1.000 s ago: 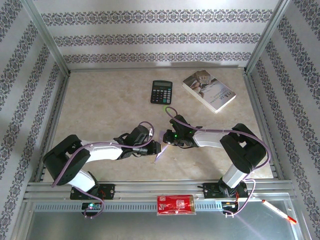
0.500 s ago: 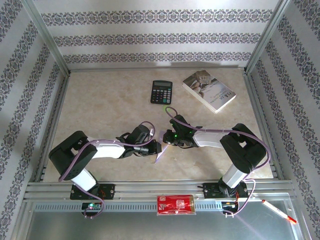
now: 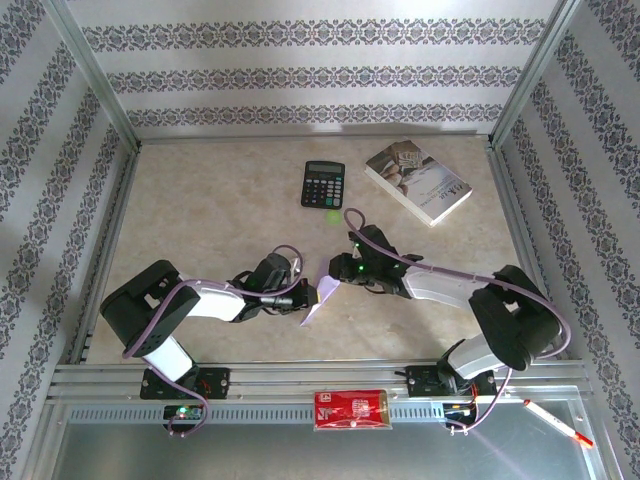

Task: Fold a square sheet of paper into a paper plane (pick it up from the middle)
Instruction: Fold the wing for the fifth time at the center of the table.

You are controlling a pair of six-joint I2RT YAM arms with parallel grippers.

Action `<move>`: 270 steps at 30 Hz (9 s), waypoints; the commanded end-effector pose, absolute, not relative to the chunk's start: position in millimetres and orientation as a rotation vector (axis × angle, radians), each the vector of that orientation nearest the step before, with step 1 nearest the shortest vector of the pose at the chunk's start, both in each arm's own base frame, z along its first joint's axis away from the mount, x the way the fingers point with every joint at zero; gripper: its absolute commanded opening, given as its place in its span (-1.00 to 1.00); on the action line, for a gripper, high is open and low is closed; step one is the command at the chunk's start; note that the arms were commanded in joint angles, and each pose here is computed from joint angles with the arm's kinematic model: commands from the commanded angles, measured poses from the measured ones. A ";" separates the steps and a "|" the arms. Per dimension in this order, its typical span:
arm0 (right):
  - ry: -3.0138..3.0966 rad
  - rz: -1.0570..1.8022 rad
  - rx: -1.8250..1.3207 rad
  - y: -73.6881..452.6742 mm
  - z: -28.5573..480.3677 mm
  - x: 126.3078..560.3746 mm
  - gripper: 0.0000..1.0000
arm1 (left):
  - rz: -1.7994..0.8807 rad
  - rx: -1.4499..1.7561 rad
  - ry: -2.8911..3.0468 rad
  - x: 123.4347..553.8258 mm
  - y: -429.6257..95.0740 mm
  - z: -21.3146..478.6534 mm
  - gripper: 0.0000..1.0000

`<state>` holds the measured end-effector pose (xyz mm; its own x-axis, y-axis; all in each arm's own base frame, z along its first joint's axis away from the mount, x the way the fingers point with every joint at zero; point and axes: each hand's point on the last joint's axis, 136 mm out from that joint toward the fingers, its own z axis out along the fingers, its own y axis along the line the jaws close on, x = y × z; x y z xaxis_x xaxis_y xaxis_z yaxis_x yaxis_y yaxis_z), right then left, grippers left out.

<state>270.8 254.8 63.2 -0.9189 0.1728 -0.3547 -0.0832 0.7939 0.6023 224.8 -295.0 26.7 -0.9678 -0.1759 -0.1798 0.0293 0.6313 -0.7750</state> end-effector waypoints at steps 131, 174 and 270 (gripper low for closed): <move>2.834 0.841 -0.290 266.1 59.9 312.1 -0.30 | -1.277 -0.230 2.681 228.6 -273.8 4.6 -1.00; 2.850 0.951 -0.305 291.9 11.8 261.6 -0.69 | -1.264 -0.246 2.695 224.7 -270.2 -0.3 -1.00; 2.947 0.811 -0.331 260.2 -15.6 249.0 -0.73 | -0.915 0.337 2.967 142.4 -243.5 1.6 -0.92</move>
